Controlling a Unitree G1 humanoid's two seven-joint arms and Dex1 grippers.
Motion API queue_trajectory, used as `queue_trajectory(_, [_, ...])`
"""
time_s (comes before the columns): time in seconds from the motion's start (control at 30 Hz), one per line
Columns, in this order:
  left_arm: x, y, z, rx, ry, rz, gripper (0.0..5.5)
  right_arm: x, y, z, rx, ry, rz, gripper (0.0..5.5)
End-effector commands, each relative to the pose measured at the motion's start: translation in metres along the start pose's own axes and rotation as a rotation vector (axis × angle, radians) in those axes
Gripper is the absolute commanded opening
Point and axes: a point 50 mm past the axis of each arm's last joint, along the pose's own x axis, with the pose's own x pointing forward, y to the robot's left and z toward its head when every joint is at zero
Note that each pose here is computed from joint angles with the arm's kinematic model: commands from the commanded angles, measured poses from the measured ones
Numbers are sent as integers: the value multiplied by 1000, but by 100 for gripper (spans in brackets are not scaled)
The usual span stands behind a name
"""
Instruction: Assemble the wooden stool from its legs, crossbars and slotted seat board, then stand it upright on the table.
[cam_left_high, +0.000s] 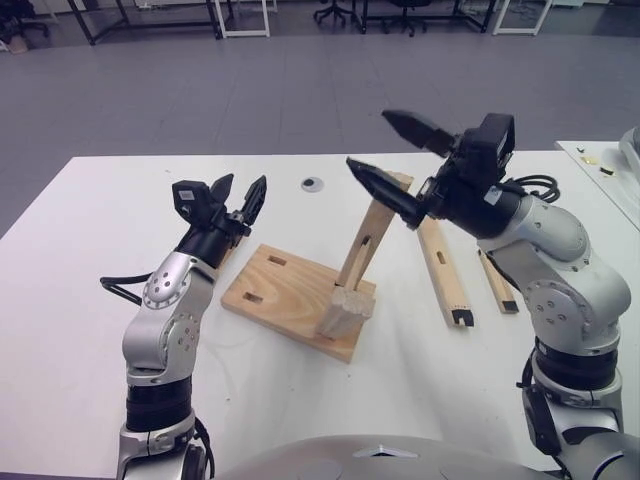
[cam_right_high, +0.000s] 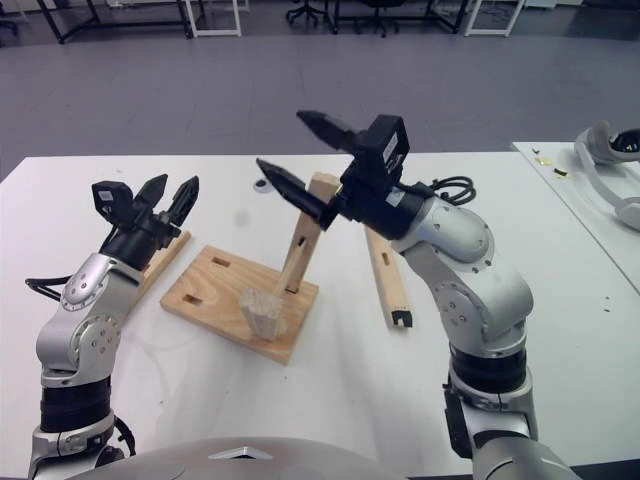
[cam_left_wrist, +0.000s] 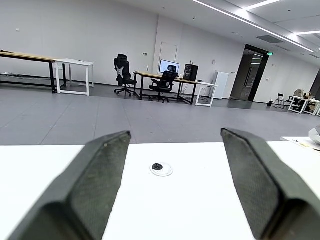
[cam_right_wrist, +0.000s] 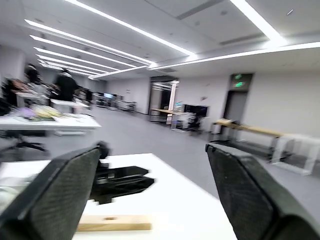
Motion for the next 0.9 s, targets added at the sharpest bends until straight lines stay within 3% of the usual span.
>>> queue_trajectory(0.03, [-4, 0, 0, 5, 1, 10, 334, -36, 42, -3, 618, 271, 371, 395])
queue_trajectory(0.1, [-5, 0, -2, 4, 7, 12, 334, -47, 44, -4, 703, 348, 413, 395])
queue_trajectory(0.27, [-3, -1, -6, 34, 33, -7, 334, -42, 24, -41, 378, 556, 156, 395])
queue_trajectory(0.53, [1, 0, -7, 29, 26, -16, 334, -23, -9, -47, 316, 420, 12, 395])
queue_trajectory(0.67, [4, -1, -7, 32, 25, -25, 334, -22, -60, -51, 193, 369, -395, 395])
queue_trajectory(0.8, [8, 2, -8, 39, 28, -41, 334, -46, -116, -39, 38, 297, -895, 395])
queue_trajectory(0.9, [12, 2, -7, 46, 26, -59, 334, -28, -104, -34, 43, 216, -777, 395])
